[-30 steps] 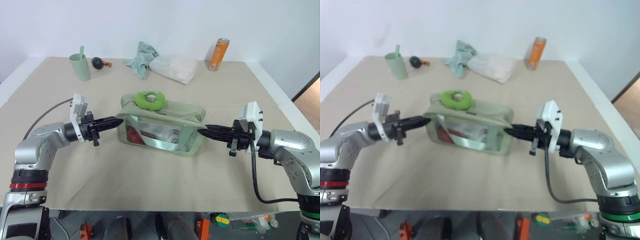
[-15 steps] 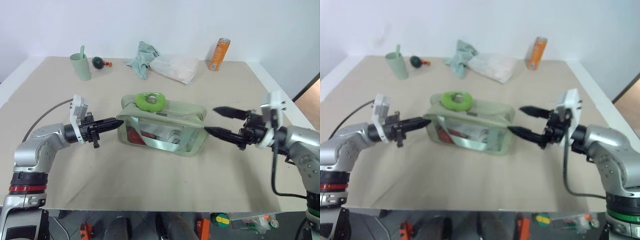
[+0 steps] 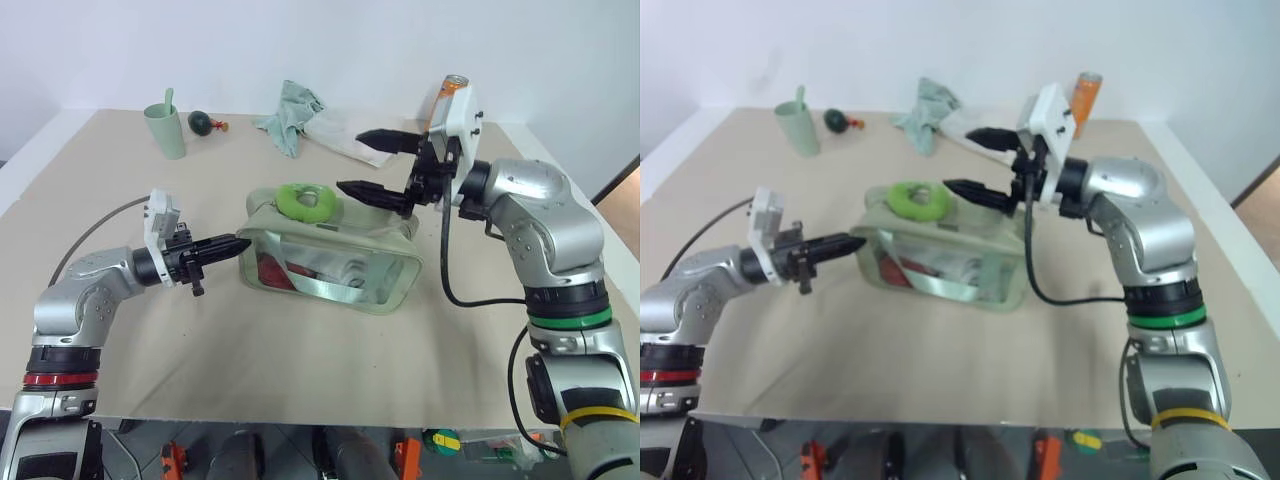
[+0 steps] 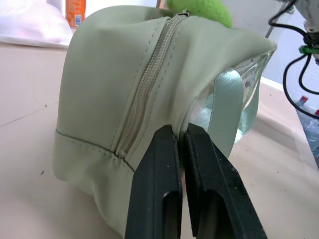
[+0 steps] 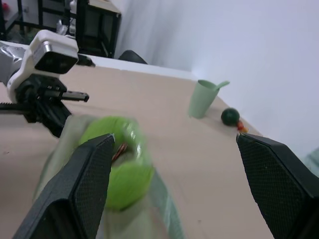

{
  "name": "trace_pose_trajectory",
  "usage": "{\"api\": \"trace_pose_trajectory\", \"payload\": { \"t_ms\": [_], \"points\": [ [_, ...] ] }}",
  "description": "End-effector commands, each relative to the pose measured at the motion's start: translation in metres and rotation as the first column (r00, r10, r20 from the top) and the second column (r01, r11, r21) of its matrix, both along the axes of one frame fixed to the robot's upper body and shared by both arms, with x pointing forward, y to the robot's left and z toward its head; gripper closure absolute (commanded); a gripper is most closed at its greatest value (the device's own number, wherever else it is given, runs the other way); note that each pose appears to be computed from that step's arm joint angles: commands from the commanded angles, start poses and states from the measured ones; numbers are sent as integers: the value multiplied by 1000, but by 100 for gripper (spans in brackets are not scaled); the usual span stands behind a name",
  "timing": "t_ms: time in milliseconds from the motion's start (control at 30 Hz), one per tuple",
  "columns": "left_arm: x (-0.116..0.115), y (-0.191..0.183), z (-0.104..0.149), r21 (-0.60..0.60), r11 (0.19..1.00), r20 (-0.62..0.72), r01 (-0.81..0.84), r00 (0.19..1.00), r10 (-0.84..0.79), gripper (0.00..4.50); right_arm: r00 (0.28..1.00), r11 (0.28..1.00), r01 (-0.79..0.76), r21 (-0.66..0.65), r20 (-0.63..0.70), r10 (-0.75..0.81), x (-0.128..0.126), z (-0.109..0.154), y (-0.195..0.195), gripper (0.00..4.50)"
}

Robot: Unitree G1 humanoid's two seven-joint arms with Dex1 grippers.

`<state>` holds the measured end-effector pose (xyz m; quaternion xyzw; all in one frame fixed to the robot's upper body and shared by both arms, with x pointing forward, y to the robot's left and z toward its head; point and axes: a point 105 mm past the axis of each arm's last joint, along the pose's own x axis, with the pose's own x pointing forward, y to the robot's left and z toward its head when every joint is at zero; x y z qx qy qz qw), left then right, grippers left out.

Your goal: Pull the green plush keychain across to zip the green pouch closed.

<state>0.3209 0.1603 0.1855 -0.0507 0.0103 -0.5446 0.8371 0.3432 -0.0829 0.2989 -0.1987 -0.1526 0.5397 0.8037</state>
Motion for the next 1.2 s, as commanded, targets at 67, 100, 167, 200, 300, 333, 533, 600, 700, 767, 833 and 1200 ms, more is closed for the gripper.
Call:
{"api": "trace_pose_trajectory", "payload": {
  "t_ms": [67, 100, 167, 200, 300, 333, 533, 600, 700, 767, 833, 1200],
  "points": [
    [-4, -5, 1, 0, 1000, 15, 13, 1000, -13, 450, 998, 998, -48, -43, 48, 50, 3, 1, 16, 46],
    [-4, -5, 1, -1, 1000, 15, 12, 1000, -12, 450, 997, 997, -55, -47, 47, 58, 4, 0, 18, 46],
    [-5, -7, 1, -5, 1000, 17, 10, 1000, -10, 450, 997, 997, -67, -38, 22, 68, 10, -6, 21, 46],
    [-5, -7, 0, -7, 1000, 18, 8, 1000, -8, 450, 998, 997, -70, -39, 4, 70, 13, -11, 23, 46],
    [-6, -8, 1, -13, 1000, 19, 6, 1000, -5, 450, 996, 995, -85, -56, -28, 83, 18, -23, 27, 46],
    [-6, -8, 1, -13, 1000, 20, 4, 1000, -4, 450, 996, 994, -85, -62, -28, 84, 19, -24, 28, 46],
    [-7, -6, 1, -15, 1000, 23, -6, 1000, 6, 450, 997, 994, -76, -75, -21, 74, 26, -26, 33, 71],
    [-8, -6, 2, -15, 1000, 24, -8, 1000, 9, 450, 997, 994, -80, -73, -16, 79, 26, -25, 34, 134],
    [-8, -6, 1, -15, 1000, 24, -13, 1000, 13, 450, 996, 993, -90, -72, -11, 89, 25, -24, 35, 231],
    [-9, -5, 1, -15, 1000, 25, -15, 1000, 16, 450, 995, 993, -98, -72, -15, 98, 24, -25, 35, 307],
    [-9, -5, 1, -16, 1000, 25, -18, 1000, 18, 450, 994, 992, -107, -72, -19, 106, 23, -25, 35, 373],
    [-7, -6, 3, -24, 1000, 31, -19, 999, 20, 450, 993, 989, -121, -88, -13, 120, 15, -26, 28, 449]
  ]
}}
